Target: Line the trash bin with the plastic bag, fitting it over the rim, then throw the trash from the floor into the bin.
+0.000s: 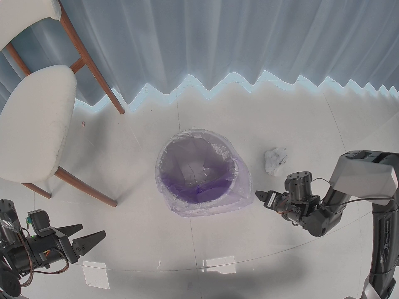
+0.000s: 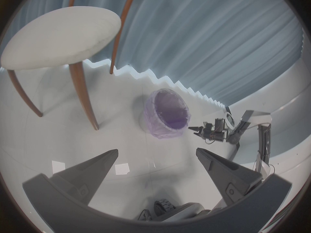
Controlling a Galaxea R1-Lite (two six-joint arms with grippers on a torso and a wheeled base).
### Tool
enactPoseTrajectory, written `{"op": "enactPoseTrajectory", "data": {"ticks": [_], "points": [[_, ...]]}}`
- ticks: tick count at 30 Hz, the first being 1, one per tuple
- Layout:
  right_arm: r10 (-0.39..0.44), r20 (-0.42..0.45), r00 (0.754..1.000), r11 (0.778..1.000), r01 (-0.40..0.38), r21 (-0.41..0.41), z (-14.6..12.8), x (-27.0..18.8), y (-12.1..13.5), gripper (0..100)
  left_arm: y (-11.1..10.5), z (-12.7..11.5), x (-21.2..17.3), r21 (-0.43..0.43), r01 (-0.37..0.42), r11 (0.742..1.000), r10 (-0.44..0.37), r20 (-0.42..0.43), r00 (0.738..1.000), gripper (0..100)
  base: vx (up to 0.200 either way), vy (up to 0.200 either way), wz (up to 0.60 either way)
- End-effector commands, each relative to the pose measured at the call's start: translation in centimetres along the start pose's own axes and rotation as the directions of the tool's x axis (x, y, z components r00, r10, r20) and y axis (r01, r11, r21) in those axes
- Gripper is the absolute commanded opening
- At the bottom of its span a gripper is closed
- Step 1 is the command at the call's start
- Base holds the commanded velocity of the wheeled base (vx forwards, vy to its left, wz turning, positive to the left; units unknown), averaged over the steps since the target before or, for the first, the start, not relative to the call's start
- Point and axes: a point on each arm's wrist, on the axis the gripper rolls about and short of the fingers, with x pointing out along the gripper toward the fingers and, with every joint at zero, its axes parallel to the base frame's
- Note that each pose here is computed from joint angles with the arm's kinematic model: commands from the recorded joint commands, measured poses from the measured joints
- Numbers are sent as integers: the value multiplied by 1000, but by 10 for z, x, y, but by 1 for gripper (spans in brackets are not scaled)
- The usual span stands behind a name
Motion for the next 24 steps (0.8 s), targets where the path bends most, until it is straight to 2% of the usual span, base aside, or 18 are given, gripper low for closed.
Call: {"op": "enactPoseTrajectory", "data": {"ticks": [1, 2, 6, 7, 8, 9, 11, 14, 18, 20, 24], "points": [[-4, 84, 996, 997, -2, 75, 36, -52, -10, 100, 1, -1, 23, 39, 58, 998, -54, -106, 993, 100, 0, 0, 0], [-9, 115, 993, 995, -3, 103, 48, -66, -13, 100, -9, -3, 31, 60, 121, 991, -111, -149, 983, 100, 0, 0, 0], [-15, 128, 992, 986, -6, 166, 50, -99, -20, 100, -17, -14, 45, 64, 178, 982, -156, -253, 955, 100, 0, 0, 0], [-15, 128, 992, 986, -6, 167, 50, -100, -20, 100, -17, -14, 45, 65, 180, 982, -158, -257, 954, 100, 0, 0, 0], [-16, 125, 992, 981, -9, 196, 46, -117, -23, 100, -22, -18, 56, 76, 199, 977, -169, -294, 941, 100, 0, 0, 0], [-16, 125, 992, 981, -9, 196, 46, -117, -23, 100, -22, -18, 56, 76, 199, 977, -169, -294, 941, 100, 0, 0, 0], [-11, 136, 991, 971, -22, 240, 44, -137, -26, 100, -25, -22, 74, 115, 163, 980, -116, -334, 935, 100, 0, 0, 0], [2, 167, 986, 960, -48, 277, 45, -157, -28, 100, -31, -24, 89, 129, 156, 979, -101, -358, 928, 100, 0, 0, 0], [17, 191, 981, 954, -73, 292, 42, -182, -31, 100, -25, -34, 110, 123, 135, 983, -72, -419, 905, 100, 0, 0, 0], [11, 180, 984, 953, -65, 296, 37, -188, -34, 100, -22, -38, 120, 128, 113, 985, -47, -427, 903, 100, 0, 0, 0], [-9, 149, 989, 953, -37, 302, 27, -193, -41, 100, -22, -40, 135, 151, 85, 985, -17, -403, 915, 100, 0, 0, 0]]}}
